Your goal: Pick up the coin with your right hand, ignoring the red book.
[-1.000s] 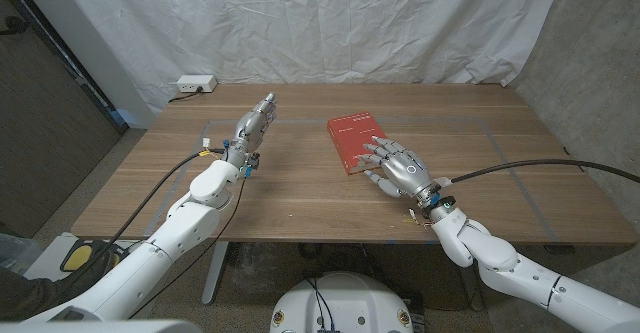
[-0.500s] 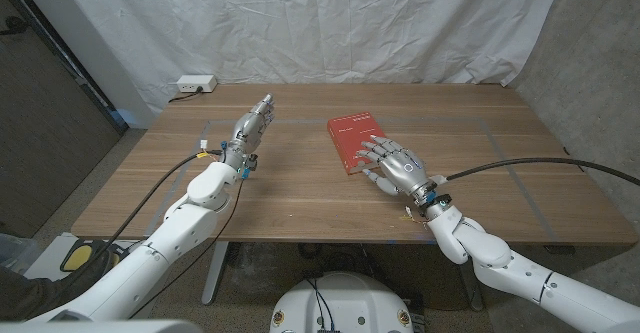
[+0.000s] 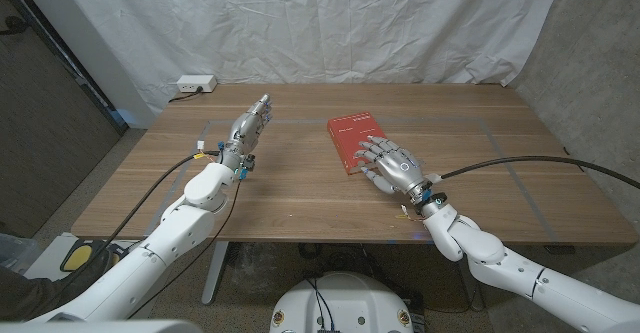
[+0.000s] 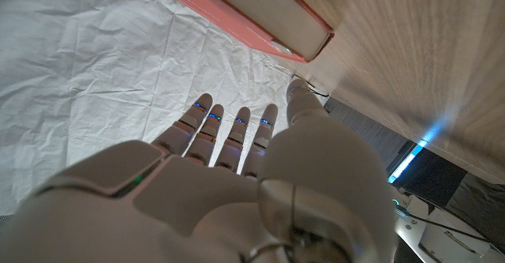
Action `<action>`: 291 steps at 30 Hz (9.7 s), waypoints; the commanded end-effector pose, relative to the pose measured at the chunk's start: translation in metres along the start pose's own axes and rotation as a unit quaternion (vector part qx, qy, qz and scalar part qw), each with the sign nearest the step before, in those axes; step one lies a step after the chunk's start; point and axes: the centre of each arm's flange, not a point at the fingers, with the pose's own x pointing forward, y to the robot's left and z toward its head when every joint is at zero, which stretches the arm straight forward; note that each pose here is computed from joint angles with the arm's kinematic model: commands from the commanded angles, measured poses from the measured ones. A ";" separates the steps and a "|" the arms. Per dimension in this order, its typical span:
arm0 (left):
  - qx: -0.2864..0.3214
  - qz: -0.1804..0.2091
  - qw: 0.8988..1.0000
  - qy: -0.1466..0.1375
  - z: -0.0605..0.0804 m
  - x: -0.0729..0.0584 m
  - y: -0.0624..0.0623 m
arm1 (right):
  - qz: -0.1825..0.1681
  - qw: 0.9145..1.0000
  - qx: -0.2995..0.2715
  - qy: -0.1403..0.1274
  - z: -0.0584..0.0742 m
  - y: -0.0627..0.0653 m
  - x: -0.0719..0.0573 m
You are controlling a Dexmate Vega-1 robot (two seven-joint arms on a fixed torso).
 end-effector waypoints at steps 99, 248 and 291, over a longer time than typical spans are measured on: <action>0.010 -0.011 1.000 0.001 0.007 0.007 -0.003 | 0.019 0.999 0.002 0.027 -0.002 0.032 0.009; 0.008 -0.007 1.000 0.007 0.006 0.003 -0.004 | -0.037 0.999 0.004 0.005 -0.022 -0.034 0.028; 0.011 -0.010 1.000 -0.007 0.011 0.017 0.008 | -0.018 1.000 0.006 0.023 -0.021 -0.070 0.065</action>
